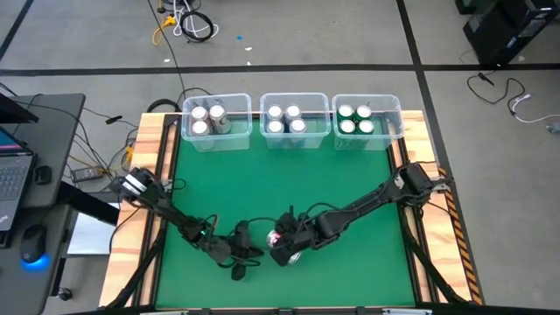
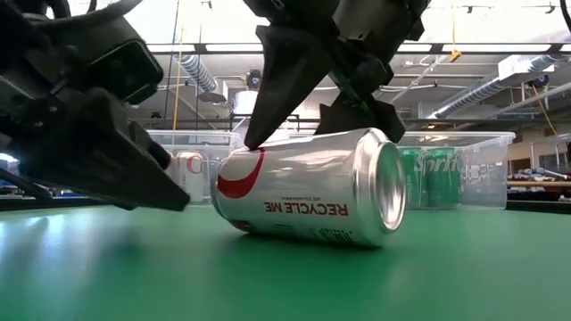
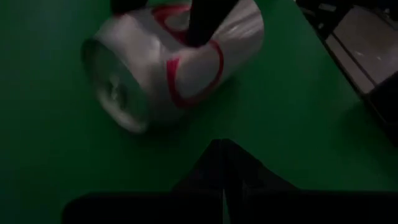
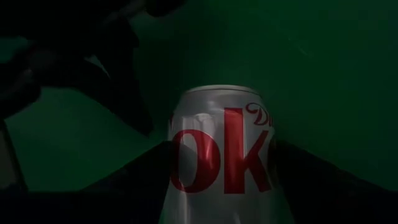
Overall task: Sort soda cans
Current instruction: Put the red silver soda can into the left transparent bin
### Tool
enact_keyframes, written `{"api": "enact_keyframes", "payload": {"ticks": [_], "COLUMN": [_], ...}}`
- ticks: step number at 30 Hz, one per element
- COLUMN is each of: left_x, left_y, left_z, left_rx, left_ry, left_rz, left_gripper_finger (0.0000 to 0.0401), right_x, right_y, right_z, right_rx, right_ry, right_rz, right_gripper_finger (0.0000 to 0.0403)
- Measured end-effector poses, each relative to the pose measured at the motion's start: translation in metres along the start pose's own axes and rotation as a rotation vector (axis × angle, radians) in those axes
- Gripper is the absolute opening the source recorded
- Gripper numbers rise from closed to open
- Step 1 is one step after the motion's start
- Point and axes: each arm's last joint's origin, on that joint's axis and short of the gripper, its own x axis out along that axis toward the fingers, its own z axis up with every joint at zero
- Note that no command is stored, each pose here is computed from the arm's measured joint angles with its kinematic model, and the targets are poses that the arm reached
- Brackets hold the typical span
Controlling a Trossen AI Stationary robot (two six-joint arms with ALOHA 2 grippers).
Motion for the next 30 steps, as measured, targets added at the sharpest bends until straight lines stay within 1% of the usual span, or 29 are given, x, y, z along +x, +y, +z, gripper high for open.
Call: {"api": "enact_keyframes", "payload": {"ticks": [5, 10, 12, 16, 21, 26, 30], "left_x": [0.014, 0.016, 0.017, 0.017, 0.017, 0.018, 0.018], "left_y": [0.001, 0.007, 0.007, 0.007, 0.008, 0.01, 0.011], "left_z": [0.004, 0.007, 0.007, 0.009, 0.009, 0.013, 0.014], "left_rx": [-0.009, -0.023, -0.028, -0.033, -0.031, -0.039, -0.01], "left_ry": [-0.014, -0.011, -0.015, -0.028, -0.039, -0.07, -0.068], "left_rz": [0.028, 0.035, 0.029, 0.036, 0.054, 0.068, 0.069], "left_gripper_finger": [0.0, 0.0, 0.0, 0.0, 0.0, 0.0, 0.0], "right_x": [0.002, 0.003, 0.003, 0.005, 0.009, 0.022, 0.028], "right_y": [0.003, 0.004, 0.004, 0.002, 0.002, -0.002, -0.004], "right_z": [0.0, 0.001, 0.004, 0.007, 0.007, 0.003, 0.003], "right_rx": [-0.08, -0.138, -0.138, -0.125, -0.186, -0.298, -0.329], "right_ry": [0.03, 0.05, 0.055, 0.059, 0.06, 0.067, 0.075], "right_rz": [0.051, 0.091, 0.11, 0.113, 0.12, 0.103, 0.1], "right_gripper_finger": [0.027, 0.0277, 0.0287, 0.0319, 0.0352, 0.0355, 0.0344]}}
